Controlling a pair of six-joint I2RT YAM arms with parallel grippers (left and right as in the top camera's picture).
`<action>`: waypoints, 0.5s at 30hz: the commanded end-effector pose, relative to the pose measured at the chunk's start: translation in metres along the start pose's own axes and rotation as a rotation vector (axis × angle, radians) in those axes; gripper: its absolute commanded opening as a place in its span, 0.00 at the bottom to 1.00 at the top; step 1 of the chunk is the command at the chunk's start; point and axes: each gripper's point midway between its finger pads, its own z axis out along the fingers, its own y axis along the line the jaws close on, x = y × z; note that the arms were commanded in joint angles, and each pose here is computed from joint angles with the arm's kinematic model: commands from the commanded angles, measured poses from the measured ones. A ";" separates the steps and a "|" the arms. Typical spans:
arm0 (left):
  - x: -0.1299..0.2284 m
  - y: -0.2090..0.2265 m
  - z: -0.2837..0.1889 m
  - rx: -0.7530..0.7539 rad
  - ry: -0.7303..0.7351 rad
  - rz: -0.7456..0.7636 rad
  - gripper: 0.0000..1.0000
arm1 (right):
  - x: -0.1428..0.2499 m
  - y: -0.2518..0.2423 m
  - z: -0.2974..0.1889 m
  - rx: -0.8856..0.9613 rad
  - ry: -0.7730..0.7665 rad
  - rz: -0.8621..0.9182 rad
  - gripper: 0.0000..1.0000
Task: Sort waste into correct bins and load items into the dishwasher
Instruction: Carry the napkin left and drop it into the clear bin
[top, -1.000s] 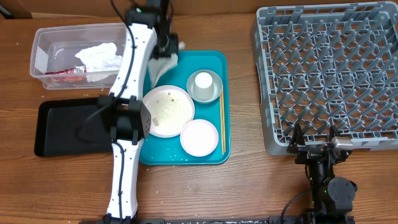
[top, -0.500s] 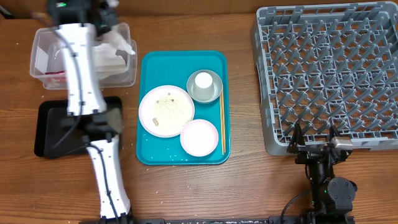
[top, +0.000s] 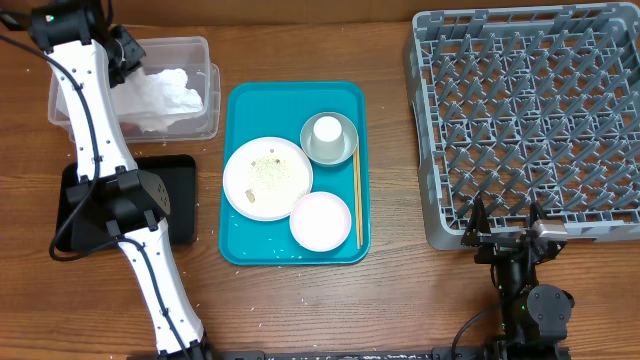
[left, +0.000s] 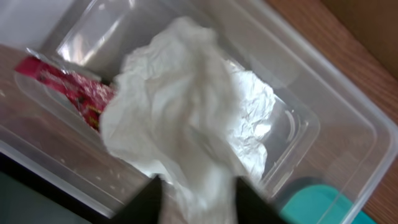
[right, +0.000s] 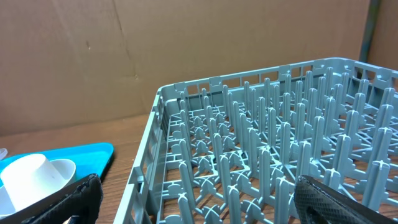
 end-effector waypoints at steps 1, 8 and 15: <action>0.006 -0.018 -0.012 0.098 0.028 0.029 0.81 | 0.002 -0.002 0.000 0.008 -0.003 -0.003 1.00; 0.018 -0.030 -0.078 0.225 0.029 0.080 0.90 | 0.002 -0.002 0.000 0.008 -0.003 -0.003 1.00; 0.025 -0.045 -0.198 0.397 -0.136 0.181 0.90 | 0.002 -0.002 0.000 0.008 -0.003 -0.003 1.00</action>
